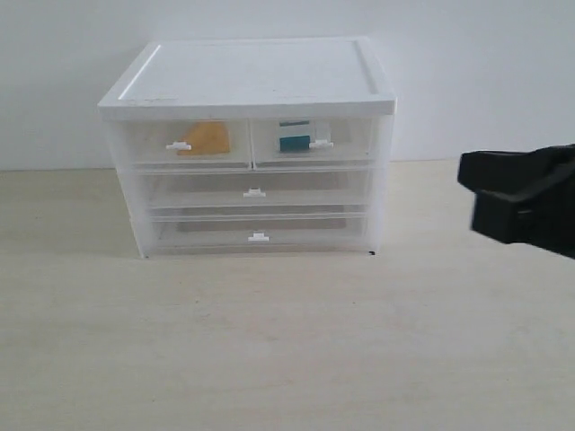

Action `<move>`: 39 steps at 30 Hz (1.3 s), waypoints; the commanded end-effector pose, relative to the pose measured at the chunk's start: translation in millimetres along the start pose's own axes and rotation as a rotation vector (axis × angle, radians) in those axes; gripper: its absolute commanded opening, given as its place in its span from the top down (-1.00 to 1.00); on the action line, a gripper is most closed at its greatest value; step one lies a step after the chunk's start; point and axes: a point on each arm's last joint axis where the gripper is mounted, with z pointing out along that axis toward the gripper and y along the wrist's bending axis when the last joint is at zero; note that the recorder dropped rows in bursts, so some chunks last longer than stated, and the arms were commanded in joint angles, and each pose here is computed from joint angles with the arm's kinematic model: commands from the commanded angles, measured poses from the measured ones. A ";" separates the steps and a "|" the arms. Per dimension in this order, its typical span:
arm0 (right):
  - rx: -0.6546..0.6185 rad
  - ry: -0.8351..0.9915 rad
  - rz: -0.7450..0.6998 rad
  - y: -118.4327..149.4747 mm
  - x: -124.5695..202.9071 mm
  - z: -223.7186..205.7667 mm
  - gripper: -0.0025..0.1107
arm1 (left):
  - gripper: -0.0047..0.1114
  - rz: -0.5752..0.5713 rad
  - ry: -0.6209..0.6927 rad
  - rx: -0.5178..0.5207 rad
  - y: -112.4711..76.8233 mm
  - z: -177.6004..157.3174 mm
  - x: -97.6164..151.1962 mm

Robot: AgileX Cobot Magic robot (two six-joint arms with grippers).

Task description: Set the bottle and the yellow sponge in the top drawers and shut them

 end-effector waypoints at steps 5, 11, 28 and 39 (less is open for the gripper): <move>0.036 -0.139 -0.021 -11.1 1.8 -68.1 0.96 | 0.85 0.011 0.002 -0.004 0.4 0.3 1.1; 0.060 -0.261 -0.106 -15.9 30.6 -99.1 0.96 | 0.85 0.011 0.002 -0.004 0.4 0.3 1.1; 0.146 -0.286 0.098 -31.4 80.2 -103.4 0.96 | 0.85 0.011 0.002 -0.004 0.4 0.3 1.1; 0.179 -0.200 0.025 -39.1 112.5 -96.7 0.96 | 0.85 0.011 0.002 -0.004 0.4 0.3 1.1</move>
